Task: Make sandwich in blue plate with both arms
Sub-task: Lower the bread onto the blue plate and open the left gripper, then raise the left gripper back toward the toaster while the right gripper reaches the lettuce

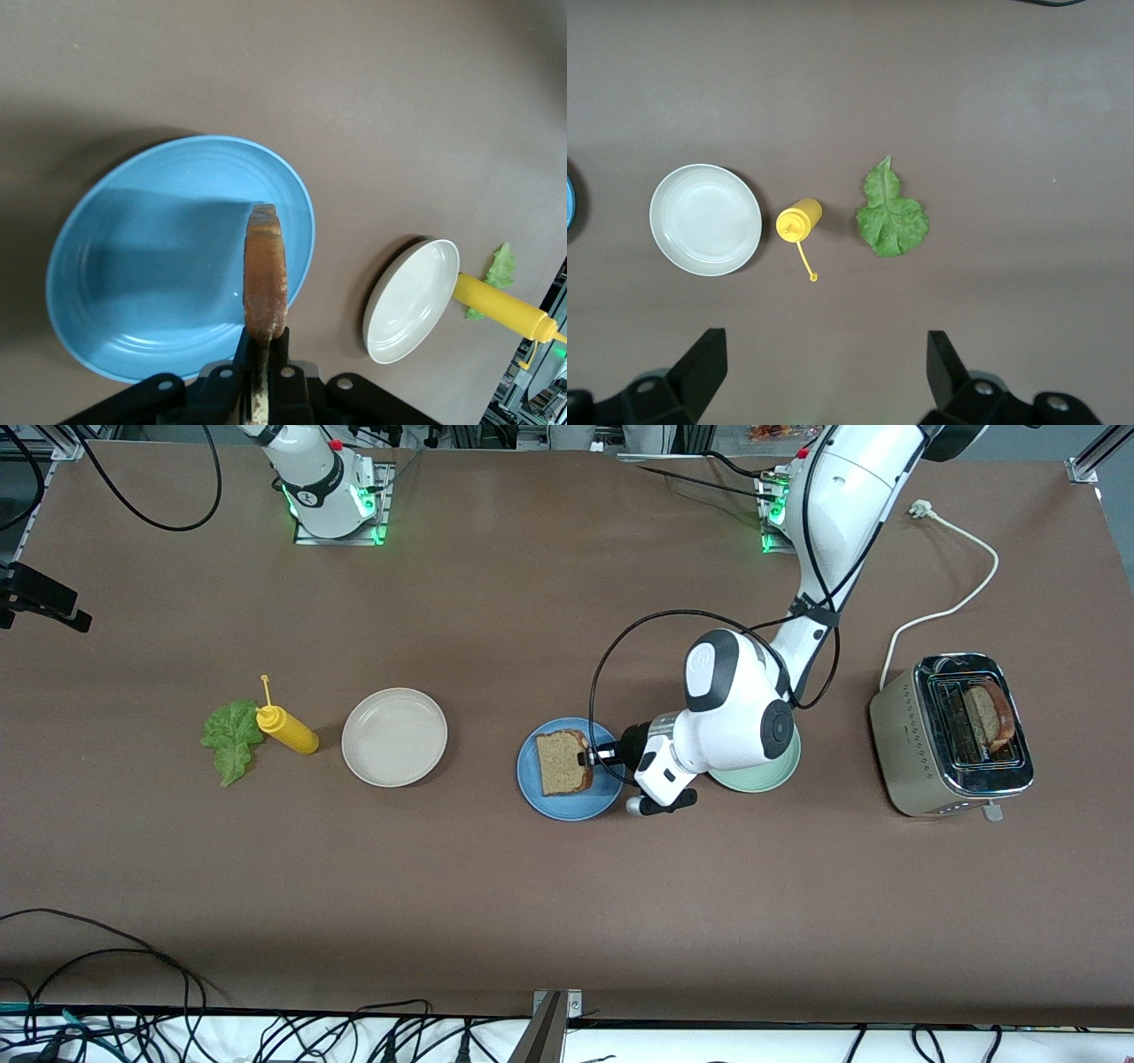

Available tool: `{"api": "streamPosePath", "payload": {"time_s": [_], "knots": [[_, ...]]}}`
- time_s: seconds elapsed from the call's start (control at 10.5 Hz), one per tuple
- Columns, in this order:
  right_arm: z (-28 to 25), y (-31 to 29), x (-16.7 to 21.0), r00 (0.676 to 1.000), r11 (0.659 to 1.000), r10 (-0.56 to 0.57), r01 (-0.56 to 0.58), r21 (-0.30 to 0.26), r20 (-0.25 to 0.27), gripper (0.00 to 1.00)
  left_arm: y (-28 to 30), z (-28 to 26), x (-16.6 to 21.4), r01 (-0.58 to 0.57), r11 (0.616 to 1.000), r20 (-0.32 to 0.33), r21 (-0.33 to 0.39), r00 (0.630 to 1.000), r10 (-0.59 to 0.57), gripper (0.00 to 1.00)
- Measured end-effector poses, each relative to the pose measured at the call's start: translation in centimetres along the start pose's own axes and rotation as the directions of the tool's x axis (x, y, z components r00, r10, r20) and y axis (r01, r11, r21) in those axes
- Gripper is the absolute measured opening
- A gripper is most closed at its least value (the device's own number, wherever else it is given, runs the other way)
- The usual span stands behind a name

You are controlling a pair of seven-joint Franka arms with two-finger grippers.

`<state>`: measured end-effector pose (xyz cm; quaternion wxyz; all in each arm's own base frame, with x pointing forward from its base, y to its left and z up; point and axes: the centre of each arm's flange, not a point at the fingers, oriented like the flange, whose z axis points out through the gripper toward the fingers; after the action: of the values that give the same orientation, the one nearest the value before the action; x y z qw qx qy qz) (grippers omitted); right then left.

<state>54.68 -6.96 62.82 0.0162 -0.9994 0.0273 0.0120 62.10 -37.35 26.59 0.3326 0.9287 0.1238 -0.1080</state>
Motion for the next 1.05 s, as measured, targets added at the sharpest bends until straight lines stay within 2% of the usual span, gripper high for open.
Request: {"api": "streamPosePath", "payload": {"time_s": [0.19, 0.38, 0.67, 0.95, 1.05], "knots": [[0.1, 0.0, 0.0, 1.000, 1.000, 0.000, 0.000, 0.000, 0.001, 1.00, -1.3, -0.4, 0.7, -0.024, 1.000, 0.011, 0.017, 1.000, 0.024, 0.11], [0.1, 0.0, 0.1, 1.000, 1.000, 0.000, 0.000, 0.000, 0.002, 1.00, -3.7, -1.4, 2.0, -0.007, 0.999, 0.028, 0.032, 1.000, 0.006, 0.20], [0.1, 0.0, 0.1, 1.000, 1.000, -0.001, 0.001, 0.000, 0.003, 1.00, -6.6, -2.6, 3.4, 0.025, 0.998, 0.046, 0.056, 0.999, -0.027, 0.56], [0.2, -0.1, 0.1, 1.000, 1.000, -0.001, 0.001, 0.000, 0.004, 1.00, -6.8, -2.8, 3.5, 0.026, 0.998, 0.063, 0.060, 0.998, -0.030, 0.98], [0.3, -0.2, 0.1, 1.000, 1.000, -0.003, 0.003, 0.000, 0.007, 1.00, -6.8, -2.8, 3.4, 0.026, 0.998, 0.064, 0.060, 0.998, -0.029, 1.00]]}}
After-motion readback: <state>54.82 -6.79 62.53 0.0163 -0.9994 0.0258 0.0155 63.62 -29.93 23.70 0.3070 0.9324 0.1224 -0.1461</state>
